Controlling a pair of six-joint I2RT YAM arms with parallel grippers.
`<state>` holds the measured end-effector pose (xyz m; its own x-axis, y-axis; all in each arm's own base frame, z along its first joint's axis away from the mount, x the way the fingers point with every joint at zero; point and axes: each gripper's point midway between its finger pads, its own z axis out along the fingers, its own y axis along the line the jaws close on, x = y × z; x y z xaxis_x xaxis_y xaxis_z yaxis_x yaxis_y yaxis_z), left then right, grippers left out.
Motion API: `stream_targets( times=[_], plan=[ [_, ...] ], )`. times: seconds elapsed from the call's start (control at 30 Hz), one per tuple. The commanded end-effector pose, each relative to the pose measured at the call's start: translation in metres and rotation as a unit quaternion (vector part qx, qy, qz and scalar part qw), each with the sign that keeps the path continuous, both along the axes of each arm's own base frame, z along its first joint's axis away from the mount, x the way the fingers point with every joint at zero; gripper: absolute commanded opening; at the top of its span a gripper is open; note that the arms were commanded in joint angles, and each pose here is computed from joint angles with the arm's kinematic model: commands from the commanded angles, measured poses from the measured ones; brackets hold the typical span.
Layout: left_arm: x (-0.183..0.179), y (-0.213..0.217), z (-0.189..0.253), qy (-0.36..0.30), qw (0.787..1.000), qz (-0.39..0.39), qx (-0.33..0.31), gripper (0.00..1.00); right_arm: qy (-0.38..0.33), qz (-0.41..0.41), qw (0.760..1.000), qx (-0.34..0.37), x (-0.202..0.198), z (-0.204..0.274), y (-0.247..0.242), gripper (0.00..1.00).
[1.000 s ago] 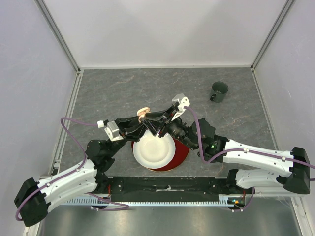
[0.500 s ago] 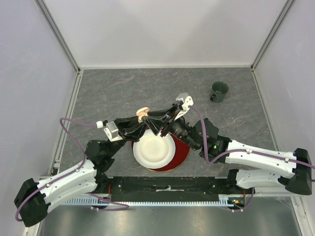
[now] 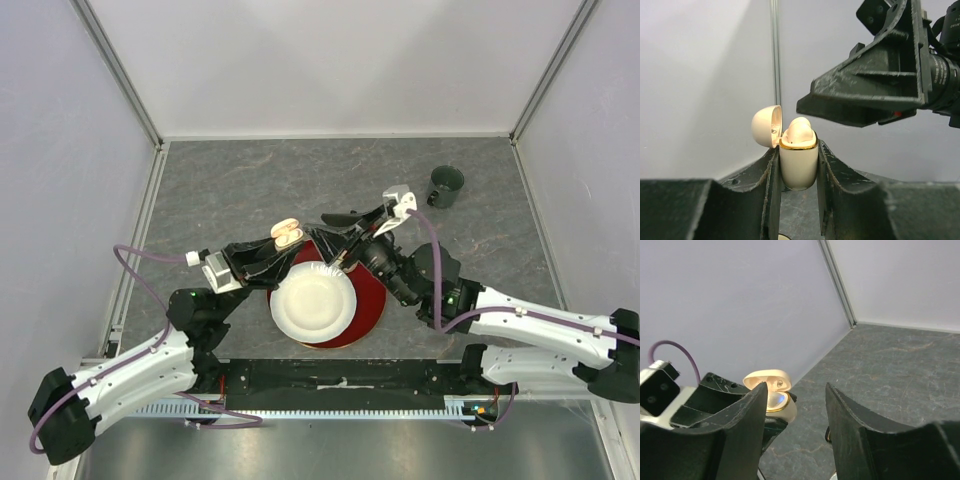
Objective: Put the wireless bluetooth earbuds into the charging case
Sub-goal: Place the earbud in the charging case, then close the charging case.
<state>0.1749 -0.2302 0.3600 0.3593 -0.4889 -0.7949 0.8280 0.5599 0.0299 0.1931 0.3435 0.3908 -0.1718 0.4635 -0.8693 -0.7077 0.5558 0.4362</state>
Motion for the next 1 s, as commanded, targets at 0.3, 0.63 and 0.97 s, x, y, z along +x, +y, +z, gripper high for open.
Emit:
stream_targets(
  times=[0.3,0.63,0.97],
  plan=[
    [-0.003,0.005,0.001,0.008,1.000,0.006,0.012,0.02,0.027,-0.084,0.996,-0.006,0.017,0.020,-0.039,0.88],
    [-0.009,-0.001,-0.003,-0.003,0.999,-0.012,0.035,0.02,0.115,-0.057,0.989,-0.078,0.070,0.022,-0.048,0.98],
    [-0.018,-0.009,-0.004,-0.004,0.998,-0.044,0.052,0.02,0.089,-0.017,0.995,-0.047,0.072,0.042,-0.050,0.98]
  ],
)
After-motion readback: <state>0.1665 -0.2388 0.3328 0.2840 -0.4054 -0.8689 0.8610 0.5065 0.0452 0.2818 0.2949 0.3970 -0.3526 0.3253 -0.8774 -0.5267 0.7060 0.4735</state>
